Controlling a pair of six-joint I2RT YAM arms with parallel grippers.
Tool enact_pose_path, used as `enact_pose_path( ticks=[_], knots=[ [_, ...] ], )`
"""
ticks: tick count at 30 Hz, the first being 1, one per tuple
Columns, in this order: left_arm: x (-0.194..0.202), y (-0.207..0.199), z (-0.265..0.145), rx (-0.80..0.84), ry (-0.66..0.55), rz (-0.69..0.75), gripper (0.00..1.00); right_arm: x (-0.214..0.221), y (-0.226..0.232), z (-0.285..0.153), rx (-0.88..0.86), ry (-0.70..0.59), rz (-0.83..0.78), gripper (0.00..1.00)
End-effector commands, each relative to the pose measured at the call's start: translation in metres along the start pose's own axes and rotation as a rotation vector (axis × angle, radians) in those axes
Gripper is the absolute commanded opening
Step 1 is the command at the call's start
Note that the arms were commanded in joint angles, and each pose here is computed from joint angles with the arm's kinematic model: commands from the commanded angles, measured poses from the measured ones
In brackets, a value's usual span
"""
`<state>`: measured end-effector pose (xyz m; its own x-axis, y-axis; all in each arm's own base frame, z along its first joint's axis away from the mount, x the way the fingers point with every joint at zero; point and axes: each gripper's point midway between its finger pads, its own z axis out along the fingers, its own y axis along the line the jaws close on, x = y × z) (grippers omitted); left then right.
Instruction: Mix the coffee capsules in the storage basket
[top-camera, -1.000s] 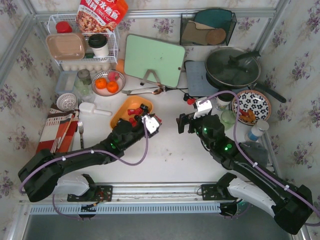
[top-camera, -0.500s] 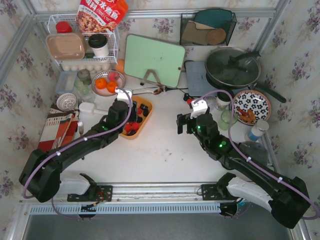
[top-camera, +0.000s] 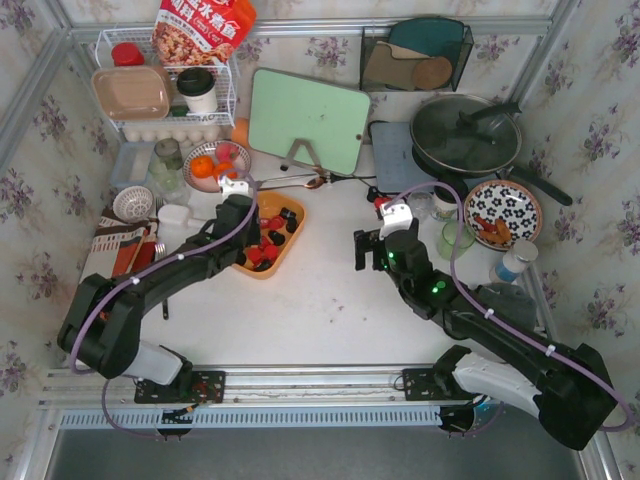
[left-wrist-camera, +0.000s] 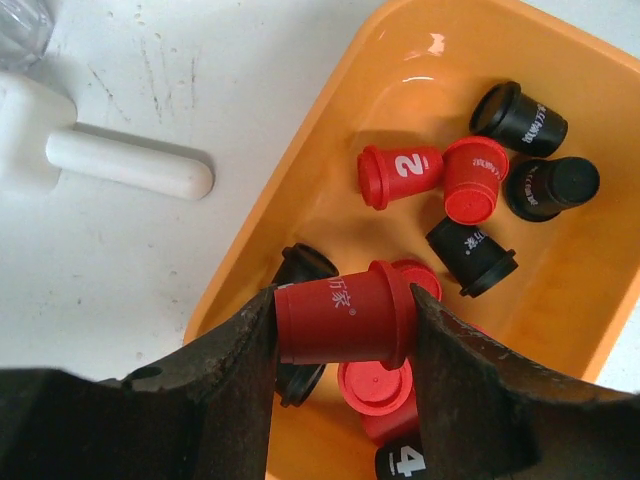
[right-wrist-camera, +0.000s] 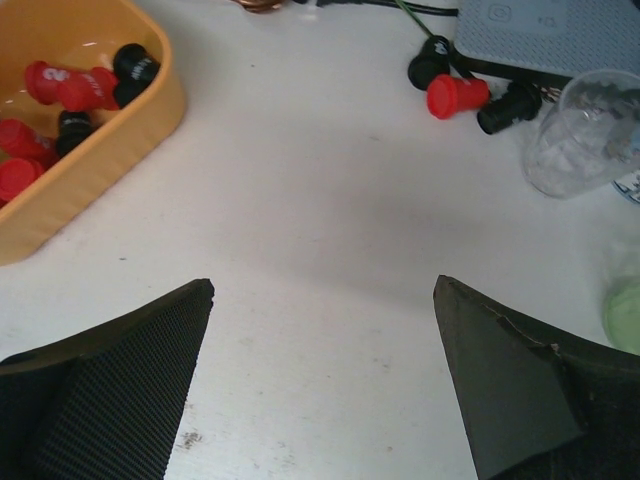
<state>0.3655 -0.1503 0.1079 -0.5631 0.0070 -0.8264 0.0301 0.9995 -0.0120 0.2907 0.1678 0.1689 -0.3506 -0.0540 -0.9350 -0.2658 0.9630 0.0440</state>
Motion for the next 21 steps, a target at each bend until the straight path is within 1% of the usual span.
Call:
enact_pose_path(
  ticks=[1,4,9,11,13,14,15,17,19,21],
  knots=[
    [-0.002,-0.009,0.006,0.053,0.007,-0.061,0.30,0.003,-0.020,0.001,0.122,-0.023,0.046,1.00],
    [0.000,-0.011,0.010,0.062,0.018,-0.081,0.37,0.006,-0.028,0.005,0.174,-0.025,0.064,1.00],
    [0.000,-0.011,0.012,0.064,0.020,-0.101,0.54,0.014,-0.024,0.018,0.177,0.017,0.061,1.00],
    [-0.003,-0.010,0.011,0.059,0.009,-0.103,0.63,0.017,-0.024,0.025,0.182,0.037,0.067,1.00],
    [-0.005,-0.008,0.009,0.056,0.000,-0.103,0.68,0.021,-0.024,0.033,0.184,0.056,0.074,1.00],
    [-0.006,-0.007,0.007,0.052,-0.006,-0.101,0.75,0.023,-0.025,0.038,0.188,0.068,0.081,1.00],
    [-0.007,-0.006,0.006,0.051,-0.010,-0.098,0.78,0.023,-0.028,0.042,0.193,0.075,0.089,1.00],
    [-0.011,-0.005,0.003,0.053,-0.025,-0.093,0.83,0.023,-0.031,0.053,0.193,0.086,0.103,1.00],
    [-0.015,-0.004,-0.001,0.055,-0.039,-0.091,0.84,0.020,-0.034,0.066,0.187,0.089,0.121,0.97],
    [-0.022,-0.004,-0.008,0.069,-0.064,-0.102,0.84,0.014,-0.049,0.082,0.202,0.083,0.153,0.94]
  ],
)
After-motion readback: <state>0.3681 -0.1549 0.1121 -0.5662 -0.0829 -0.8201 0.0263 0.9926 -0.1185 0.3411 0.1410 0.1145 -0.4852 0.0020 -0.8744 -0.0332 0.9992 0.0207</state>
